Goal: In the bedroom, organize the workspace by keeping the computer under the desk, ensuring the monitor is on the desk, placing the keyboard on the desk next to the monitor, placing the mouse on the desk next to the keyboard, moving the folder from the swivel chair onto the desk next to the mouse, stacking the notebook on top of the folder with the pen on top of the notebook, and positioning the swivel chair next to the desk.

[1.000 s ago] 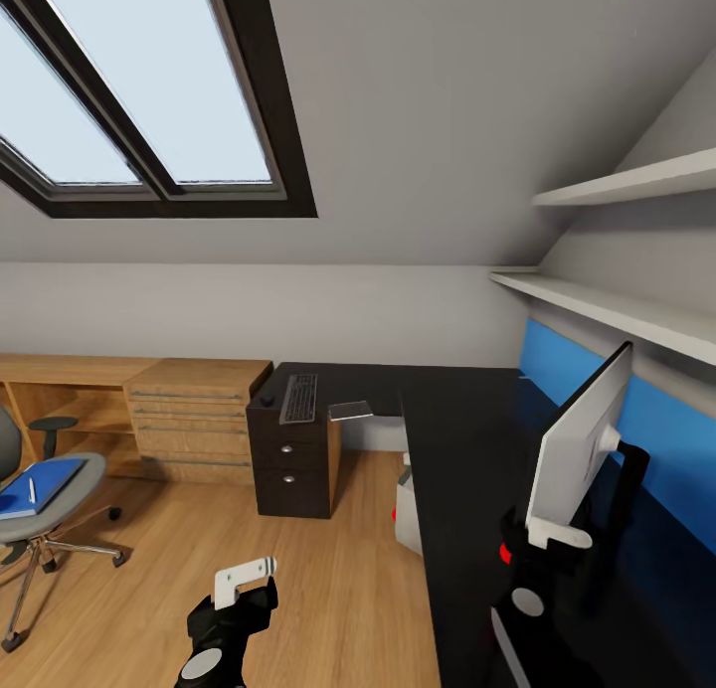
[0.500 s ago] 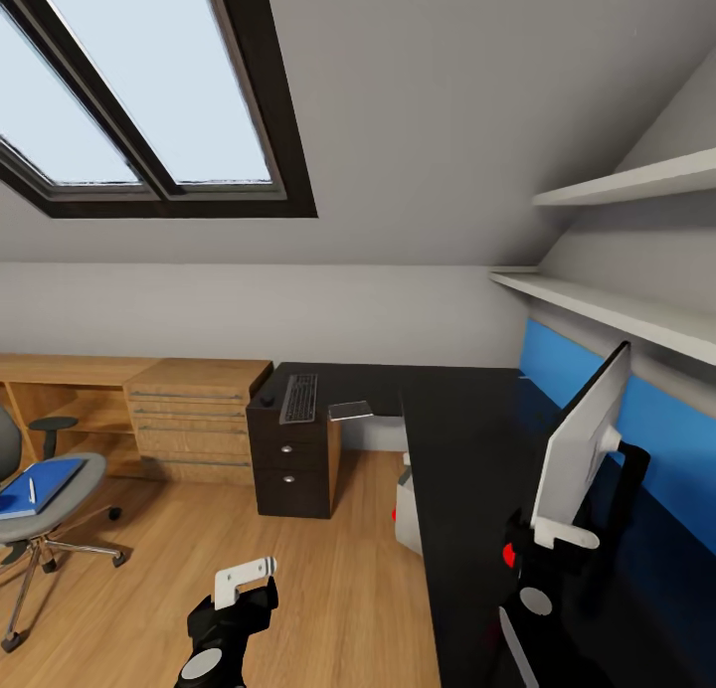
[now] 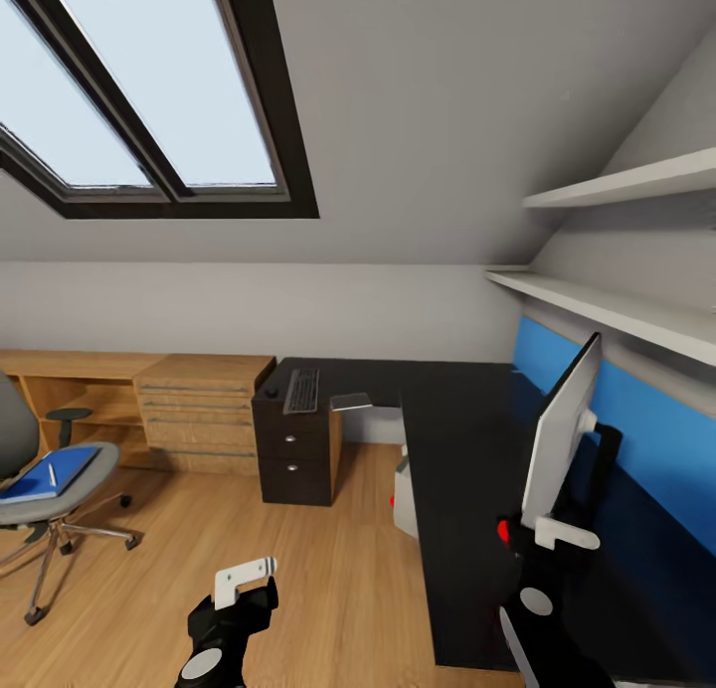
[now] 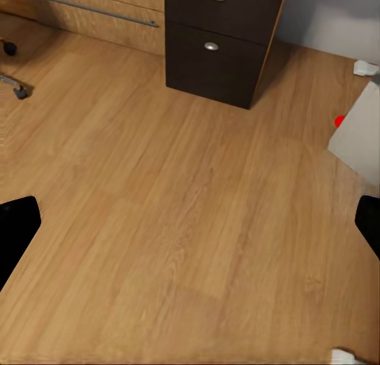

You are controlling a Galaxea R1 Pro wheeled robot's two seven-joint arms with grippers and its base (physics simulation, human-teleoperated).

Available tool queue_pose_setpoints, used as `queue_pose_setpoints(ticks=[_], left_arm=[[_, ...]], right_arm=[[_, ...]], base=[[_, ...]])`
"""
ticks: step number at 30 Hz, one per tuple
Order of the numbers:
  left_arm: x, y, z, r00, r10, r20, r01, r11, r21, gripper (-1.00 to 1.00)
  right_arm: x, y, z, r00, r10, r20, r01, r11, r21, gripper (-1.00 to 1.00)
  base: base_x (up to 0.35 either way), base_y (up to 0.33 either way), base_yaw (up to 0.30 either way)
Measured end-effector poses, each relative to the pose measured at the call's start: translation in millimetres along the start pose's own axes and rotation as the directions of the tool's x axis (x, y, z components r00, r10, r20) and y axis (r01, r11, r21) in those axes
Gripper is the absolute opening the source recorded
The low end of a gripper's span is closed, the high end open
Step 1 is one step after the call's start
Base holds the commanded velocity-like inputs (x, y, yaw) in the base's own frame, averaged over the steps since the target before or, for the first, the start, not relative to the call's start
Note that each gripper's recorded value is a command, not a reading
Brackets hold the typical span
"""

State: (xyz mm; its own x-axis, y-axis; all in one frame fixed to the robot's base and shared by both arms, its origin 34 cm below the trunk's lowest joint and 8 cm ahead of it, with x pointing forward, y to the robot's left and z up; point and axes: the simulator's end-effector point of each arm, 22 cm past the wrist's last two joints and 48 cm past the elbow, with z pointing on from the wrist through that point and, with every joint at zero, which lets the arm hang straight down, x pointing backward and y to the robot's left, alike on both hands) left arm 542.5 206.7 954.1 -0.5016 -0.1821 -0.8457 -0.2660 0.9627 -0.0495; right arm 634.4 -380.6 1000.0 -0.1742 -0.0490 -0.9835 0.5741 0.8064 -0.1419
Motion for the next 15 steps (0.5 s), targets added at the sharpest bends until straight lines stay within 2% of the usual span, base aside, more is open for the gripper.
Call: queue_pose_setpoints(ticks=[6,11,15], left_arm=[[-0.1,0.2,-0.2,1.0,0.0,0.0,0.0,1.0,0.0,1.0],[-0.1,0.1,-0.4,1.0,0.0,0.001,0.0,1.0,0.0,1.0],[-0.2,0.0,-0.5,1.0,0.0,0.001,0.0,1.0,0.001,1.0]], right_arm=[[0.0,0.6,-0.6,1.0,0.001,-0.001,-0.001,1.0,-0.001,1.0],[-0.1,0.1,-0.7,1.0,0.001,0.0,-0.001,1.0,0.0,1.0],[-0.1,0.3,-0.9,1.0,0.002,0.0,-0.002,1.0,-0.001,1.0]], base=[[-0.265,-0.007,0.0],[-0.07,-0.022,0.0],[-0.009,0.199,0.0]])
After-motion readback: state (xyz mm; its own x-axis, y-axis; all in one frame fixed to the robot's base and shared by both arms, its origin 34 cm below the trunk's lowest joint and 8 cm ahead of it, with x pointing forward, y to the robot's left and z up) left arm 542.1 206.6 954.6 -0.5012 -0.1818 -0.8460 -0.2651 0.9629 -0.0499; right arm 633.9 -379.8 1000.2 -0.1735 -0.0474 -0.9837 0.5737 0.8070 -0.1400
